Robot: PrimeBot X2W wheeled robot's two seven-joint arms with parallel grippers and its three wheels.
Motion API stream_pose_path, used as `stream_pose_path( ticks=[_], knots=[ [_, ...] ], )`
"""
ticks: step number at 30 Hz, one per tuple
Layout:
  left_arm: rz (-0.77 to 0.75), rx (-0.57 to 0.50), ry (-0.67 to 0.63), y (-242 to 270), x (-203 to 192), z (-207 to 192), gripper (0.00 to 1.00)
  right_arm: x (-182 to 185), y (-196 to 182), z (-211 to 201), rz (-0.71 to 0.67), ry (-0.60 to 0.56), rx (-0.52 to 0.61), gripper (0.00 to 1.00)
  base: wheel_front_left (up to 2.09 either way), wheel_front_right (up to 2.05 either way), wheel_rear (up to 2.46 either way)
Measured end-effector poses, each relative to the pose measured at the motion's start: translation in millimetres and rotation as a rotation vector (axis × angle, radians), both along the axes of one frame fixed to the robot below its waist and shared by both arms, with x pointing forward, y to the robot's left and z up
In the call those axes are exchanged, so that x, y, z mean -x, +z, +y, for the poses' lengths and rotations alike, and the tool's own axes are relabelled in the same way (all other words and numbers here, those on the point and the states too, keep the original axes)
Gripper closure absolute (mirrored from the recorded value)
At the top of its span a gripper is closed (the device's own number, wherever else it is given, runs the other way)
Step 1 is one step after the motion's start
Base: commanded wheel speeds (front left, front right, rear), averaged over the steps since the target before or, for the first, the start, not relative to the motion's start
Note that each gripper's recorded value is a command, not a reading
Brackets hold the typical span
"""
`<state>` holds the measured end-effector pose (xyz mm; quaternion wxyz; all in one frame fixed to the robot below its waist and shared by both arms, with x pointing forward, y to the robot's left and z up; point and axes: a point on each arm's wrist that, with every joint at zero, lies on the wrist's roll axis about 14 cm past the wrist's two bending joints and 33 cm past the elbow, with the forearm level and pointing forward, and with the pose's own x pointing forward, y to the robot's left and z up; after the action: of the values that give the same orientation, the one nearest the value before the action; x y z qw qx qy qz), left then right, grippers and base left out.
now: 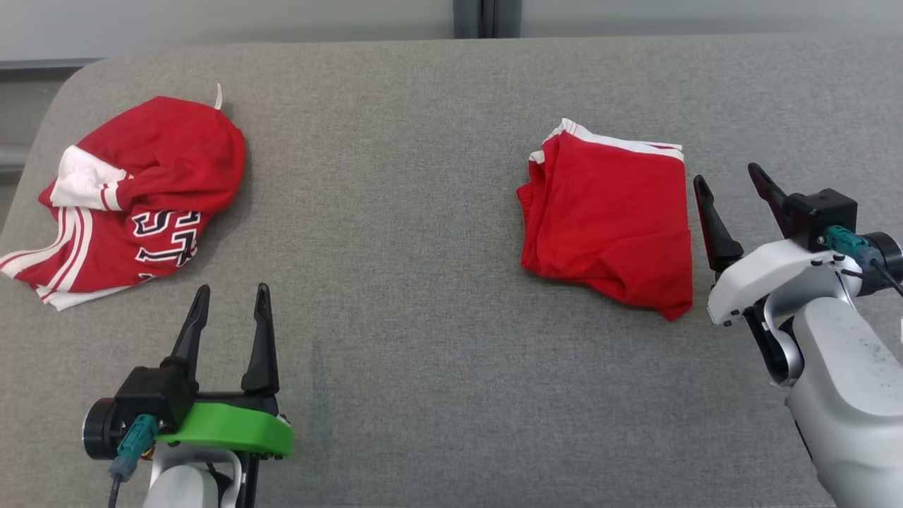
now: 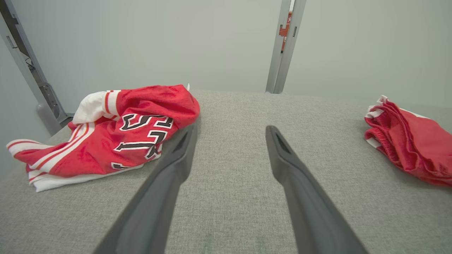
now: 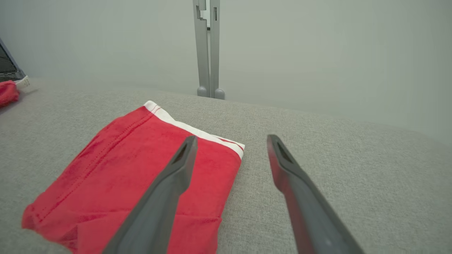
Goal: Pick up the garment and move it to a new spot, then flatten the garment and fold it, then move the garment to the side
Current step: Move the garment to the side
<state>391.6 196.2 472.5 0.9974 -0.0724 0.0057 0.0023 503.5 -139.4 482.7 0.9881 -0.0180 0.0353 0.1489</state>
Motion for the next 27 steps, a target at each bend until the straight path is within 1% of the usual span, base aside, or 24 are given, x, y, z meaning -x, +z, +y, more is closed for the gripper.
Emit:
stream_pose_path(
  ticks=[6,10,16,17,18,19,23,27],
  knots=[
    [0.023,0.005,0.004,-8,-8,0,0.00,-9,-50,7,0.157,-0.007,-0.016,0.00,0.00,0.00,0.00],
    [0.035,0.004,0.004,-13,-13,-1,0.00,-12,-77,13,0.236,-0.009,-0.023,0.00,0.00,0.00,0.00],
    [0.048,0.000,0.012,-17,-14,2,0.00,-7,-106,24,0.326,-0.010,-0.050,0.00,0.00,0.00,0.00],
    [0.049,0.000,0.016,-17,-14,4,0.00,-7,-109,27,0.338,-0.012,-0.065,0.30,0.00,0.00,0.00],
    [0.051,-0.001,0.019,-18,-13,5,0.00,-7,-109,28,0.344,-0.017,-0.077,0.73,0.00,0.00,0.00],
    [0.051,-0.001,0.020,-18,-14,5,0.00,-7,-109,29,0.348,-0.019,-0.089,1.00,0.00,0.00,0.00],
    [0.049,0.001,0.015,-17,-15,2,0.00,-7,-106,35,0.350,-0.004,-0.096,1.00,0.00,0.00,0.00],
    [0.043,0.011,0.002,-17,-19,-4,0.00,-13,-99,28,0.329,0.009,-0.056,1.00,0.00,0.00,0.00]
  ],
)
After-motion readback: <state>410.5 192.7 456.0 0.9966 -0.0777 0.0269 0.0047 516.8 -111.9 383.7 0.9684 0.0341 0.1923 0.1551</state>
